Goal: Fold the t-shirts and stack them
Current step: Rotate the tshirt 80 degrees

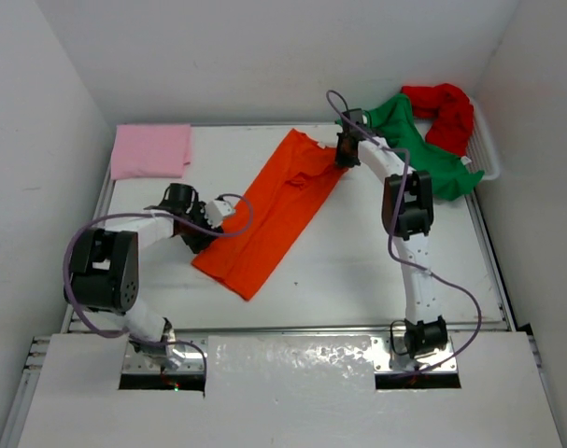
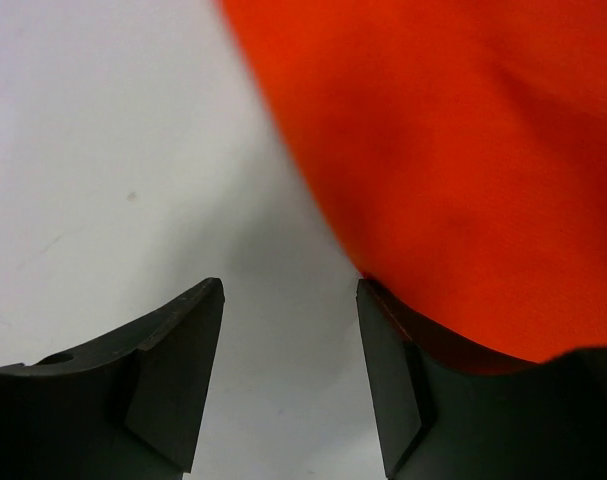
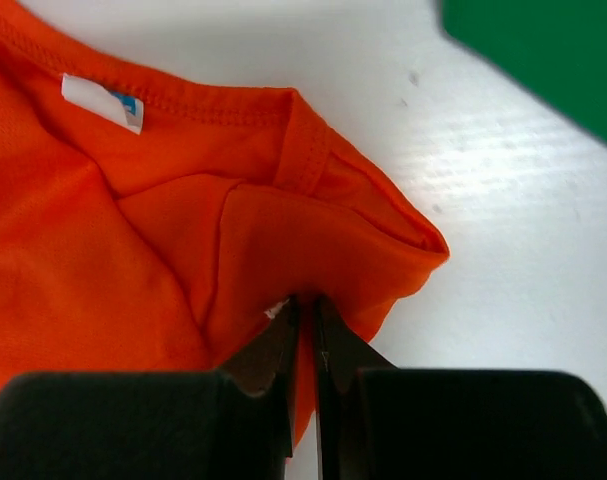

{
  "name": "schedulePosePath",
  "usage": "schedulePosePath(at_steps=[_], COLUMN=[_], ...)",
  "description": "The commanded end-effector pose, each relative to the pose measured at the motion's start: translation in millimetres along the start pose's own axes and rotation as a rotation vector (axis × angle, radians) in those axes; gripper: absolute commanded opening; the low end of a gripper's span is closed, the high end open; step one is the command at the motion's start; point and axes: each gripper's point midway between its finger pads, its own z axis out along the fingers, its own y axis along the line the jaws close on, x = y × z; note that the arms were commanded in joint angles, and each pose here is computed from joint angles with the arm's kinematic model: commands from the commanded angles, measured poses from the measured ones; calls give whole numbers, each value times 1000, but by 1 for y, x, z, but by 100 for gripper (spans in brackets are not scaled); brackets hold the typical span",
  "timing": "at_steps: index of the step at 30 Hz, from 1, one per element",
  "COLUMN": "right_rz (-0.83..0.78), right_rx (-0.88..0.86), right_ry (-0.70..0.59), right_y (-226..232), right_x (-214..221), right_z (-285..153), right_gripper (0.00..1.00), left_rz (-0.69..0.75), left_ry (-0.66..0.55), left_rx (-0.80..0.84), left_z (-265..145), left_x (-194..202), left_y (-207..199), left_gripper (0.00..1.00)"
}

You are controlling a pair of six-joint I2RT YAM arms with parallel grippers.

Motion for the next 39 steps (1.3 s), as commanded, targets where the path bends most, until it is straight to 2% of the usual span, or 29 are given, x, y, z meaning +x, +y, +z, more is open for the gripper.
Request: schedulePosePath(at_steps=[1,4,8,11,14,16,18,19,20,21,23,25,26,27,29,30,31,32,33,34,35,36,37,38,39], right_rz=[70,142,263,254,194,168,126,109,92,82,50,32,7,6,-21,-33,-43,-58,-80,-85,-83,-115,-75,-72,-100], right_rx=[-91,-199,-300,-332,-320,-302,-295,-279,-272,-255,-235,-236,-211,-186,-145,-116,-133,-129,-101,-143,-160,-202,-263,-285,-322], right_ry=[-1,-144,-365,-475,-527,-512,-546,-528,-562,-530,-502,-513,-457,-457,-370,-283,-291,-243,-126,-152,-115,4,-9,24,97], right_y=[20,47,70,75,72,64,62,57,55,50,45,41,35,25,11,0,0,-3,-14,-2,0,7,21,26,36], right_x=[12,-29,-91,-117,-133,-127,-144,-138,-152,-143,-140,-146,-131,-127,-96,-60,-49,-23,36,52,79,142,153,175,216], right_z=[35,44,47,38,12,3,-37,-42,-74,-80,-107,-153,-162,-189,-206,-199,-229,-233,-215,-238,-237,-227,-237,-236,-234], right_gripper=[9,20,29,33,37,39,47,50,54,61,65,71,73,79,82,83,83,83,83,80,78,73,59,52,46], left_rz=[89,206,249,260,237,191,146,117,102,73,77,107,136,190,273,381,445,568,644,733,933,1023,1158,1213,1254], left_ry=[153,182,153,154,130,133,136,142,125,128,84,65,33,23,-16,-19,-35,-41,-71,-73,-64,-78,-83,-125,-146], left_rx=[303,344,358,337,349,331,275,240,203,155,60,-28,-68,-79,-128,-140,-159,-169,-156,-139,-122,-100,-68,-33,-4], left_z=[10,10,10,11,12,12,12,10,5,0,-15,-31,-46,-53,-75,-82,-93,-103,-107,-110,-108,-106,-98,-93,-89], left_x=[52,49,37,32,24,23,20,22,14,15,-7,-21,-40,-49,-77,-87,-96,-104,-110,-101,-98,-94,-82,-81,-79], left_y=[-94,-119,-124,-123,-126,-124,-111,-100,-87,-71,-40,-14,0,6,19,21,23,27,23,12,7,-3,-19,-34,-45], left_gripper=[56,58,58,58,58,58,57,57,57,57,57,57,57,57,58,59,60,62,64,90,99,100,100,98,89])
